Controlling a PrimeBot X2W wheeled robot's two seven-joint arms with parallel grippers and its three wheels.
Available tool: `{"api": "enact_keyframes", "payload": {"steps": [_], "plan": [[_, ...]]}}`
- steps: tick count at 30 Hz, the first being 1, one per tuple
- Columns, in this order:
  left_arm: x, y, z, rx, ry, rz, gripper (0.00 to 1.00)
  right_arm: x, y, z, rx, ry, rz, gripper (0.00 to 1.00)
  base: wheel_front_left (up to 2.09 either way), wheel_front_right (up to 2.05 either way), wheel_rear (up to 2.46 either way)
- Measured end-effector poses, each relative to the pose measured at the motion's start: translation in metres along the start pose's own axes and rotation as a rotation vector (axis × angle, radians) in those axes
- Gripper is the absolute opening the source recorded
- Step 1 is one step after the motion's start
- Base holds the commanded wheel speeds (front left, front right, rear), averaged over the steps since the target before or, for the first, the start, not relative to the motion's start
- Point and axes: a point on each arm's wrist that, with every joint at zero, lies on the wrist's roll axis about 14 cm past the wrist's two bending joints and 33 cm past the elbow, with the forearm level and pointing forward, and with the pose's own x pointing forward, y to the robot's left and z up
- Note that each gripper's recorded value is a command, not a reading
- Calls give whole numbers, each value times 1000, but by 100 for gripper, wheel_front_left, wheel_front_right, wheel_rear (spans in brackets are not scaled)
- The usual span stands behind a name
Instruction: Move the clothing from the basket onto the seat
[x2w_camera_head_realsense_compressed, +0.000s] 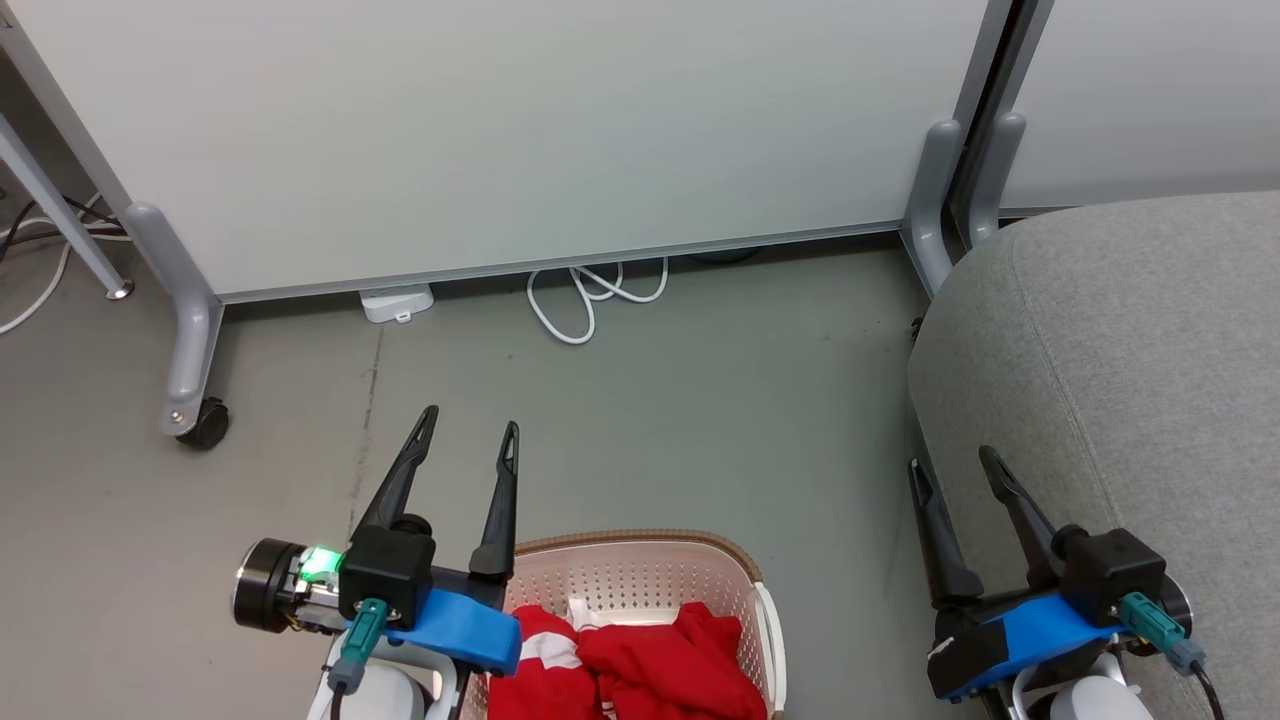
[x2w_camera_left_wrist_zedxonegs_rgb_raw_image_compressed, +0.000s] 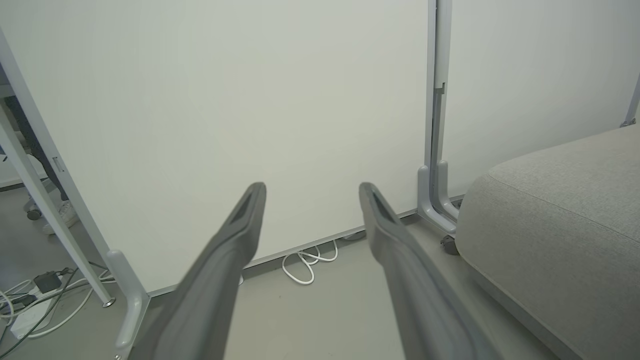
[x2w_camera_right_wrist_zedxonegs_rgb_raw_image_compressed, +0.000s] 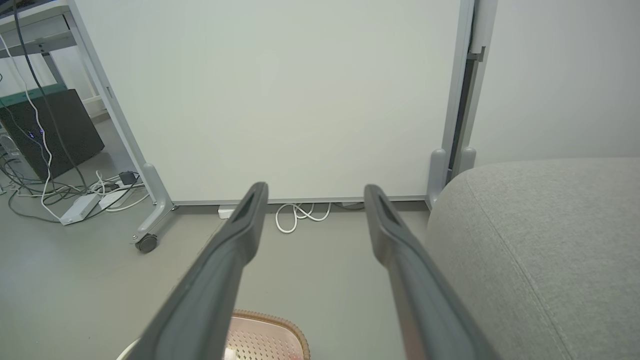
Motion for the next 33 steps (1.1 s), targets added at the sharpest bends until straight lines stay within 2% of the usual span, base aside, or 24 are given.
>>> {"api": "enact_keyframes", "payload": {"steps": [8,19,27,33], "plan": [[8,-4,-6,31,18,-51,100,3,-2,-2,1,5,-3,100,0,0,0],[40,-18,-46,121,130,-215,100,19,-16,-12,8,23,-34,100,0,0,0],[58,-34,-105,165,279,-346,100,38,-35,-28,6,52,-71,100,0,0,0],[50,-58,-166,189,438,-488,100,54,-47,-44,1,78,-89,100,0,0,0]]}}
